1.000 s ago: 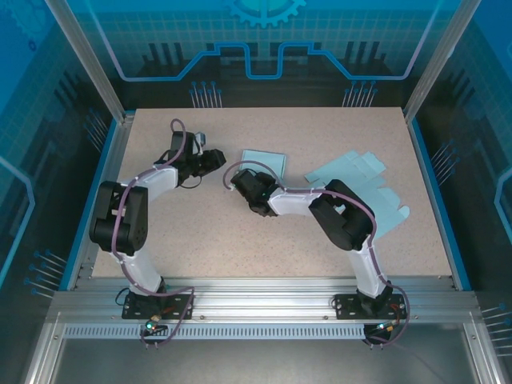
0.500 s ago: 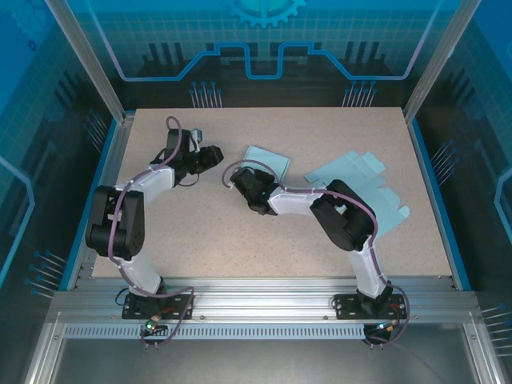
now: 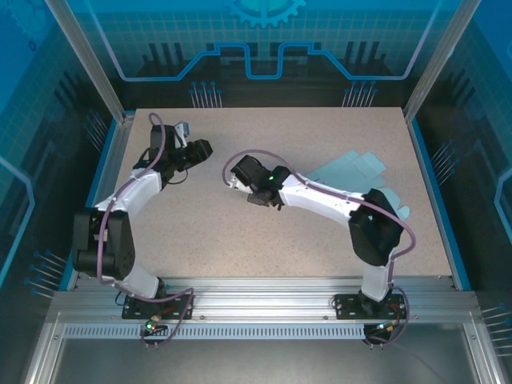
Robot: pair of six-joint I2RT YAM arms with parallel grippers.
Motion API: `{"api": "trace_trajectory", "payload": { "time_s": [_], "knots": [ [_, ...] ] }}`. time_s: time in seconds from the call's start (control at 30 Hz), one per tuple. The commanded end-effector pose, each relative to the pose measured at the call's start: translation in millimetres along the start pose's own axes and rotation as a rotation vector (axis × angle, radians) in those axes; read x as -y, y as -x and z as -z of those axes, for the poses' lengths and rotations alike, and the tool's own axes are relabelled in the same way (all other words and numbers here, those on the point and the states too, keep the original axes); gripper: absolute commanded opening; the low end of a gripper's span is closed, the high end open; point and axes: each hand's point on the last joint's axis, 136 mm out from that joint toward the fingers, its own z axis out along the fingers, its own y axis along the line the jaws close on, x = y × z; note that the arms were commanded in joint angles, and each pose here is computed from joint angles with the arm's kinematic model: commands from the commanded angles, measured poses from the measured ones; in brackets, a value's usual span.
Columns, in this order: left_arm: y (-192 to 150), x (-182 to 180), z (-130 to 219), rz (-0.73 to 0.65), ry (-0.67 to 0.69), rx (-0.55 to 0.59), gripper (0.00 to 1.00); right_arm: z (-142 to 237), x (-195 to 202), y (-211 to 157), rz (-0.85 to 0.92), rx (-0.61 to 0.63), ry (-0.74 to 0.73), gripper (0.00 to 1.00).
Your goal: Fold the paper box
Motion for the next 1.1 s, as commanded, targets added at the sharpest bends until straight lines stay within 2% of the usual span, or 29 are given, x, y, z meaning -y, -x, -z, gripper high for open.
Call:
{"api": "trace_trajectory", "payload": {
  "time_s": [0.0,0.1,0.33,0.43,0.63,0.7,0.77,0.83,0.93,1.07],
  "knots": [
    [-0.2,-0.7,17.6,-0.031,0.01,0.011,0.47,39.1,-31.9,-14.4,0.007,-0.007,0.283,0.0],
    [-1.5,3.3,24.7,-0.042,0.003,0.009,0.47,53.8,-45.2,-22.4,0.004,-0.01,0.466,0.0],
    [-10.8,1.5,30.5,-0.023,-0.006,0.01,0.47,43.1,-61.9,-33.0,-0.015,-0.076,0.688,0.0],
    [-15.8,-0.7,27.9,-0.008,-0.013,0.001,0.47,28.6,-65.5,-34.3,-0.013,-0.117,0.722,0.0],
    [-20.2,-4.2,25.1,0.0,-0.012,-0.006,0.47,4.3,-58.6,-32.5,-0.013,-0.163,0.66,0.0],
    [-20.8,-5.1,24.7,-0.001,-0.011,-0.009,0.47,4.4,-57.1,-30.8,-0.016,-0.158,0.646,0.07],
    [-21.0,-4.0,24.8,-0.007,-0.016,-0.011,0.47,5.4,-54.7,-29.6,-0.019,-0.152,0.621,0.26],
    [-20.1,-1.5,25.3,-0.021,-0.026,-0.009,0.46,7.8,-53.9,-28.0,-0.016,-0.139,0.605,0.36],
    [-19.9,7.6,27.0,-0.077,-0.072,-0.01,0.46,9.4,-49.9,-26.0,-0.016,-0.124,0.566,0.44],
    [-18.5,17.8,28.8,-0.176,-0.119,-0.015,0.45,7.5,-45.2,-24.2,-0.025,-0.115,0.528,0.45]
  ]
}}
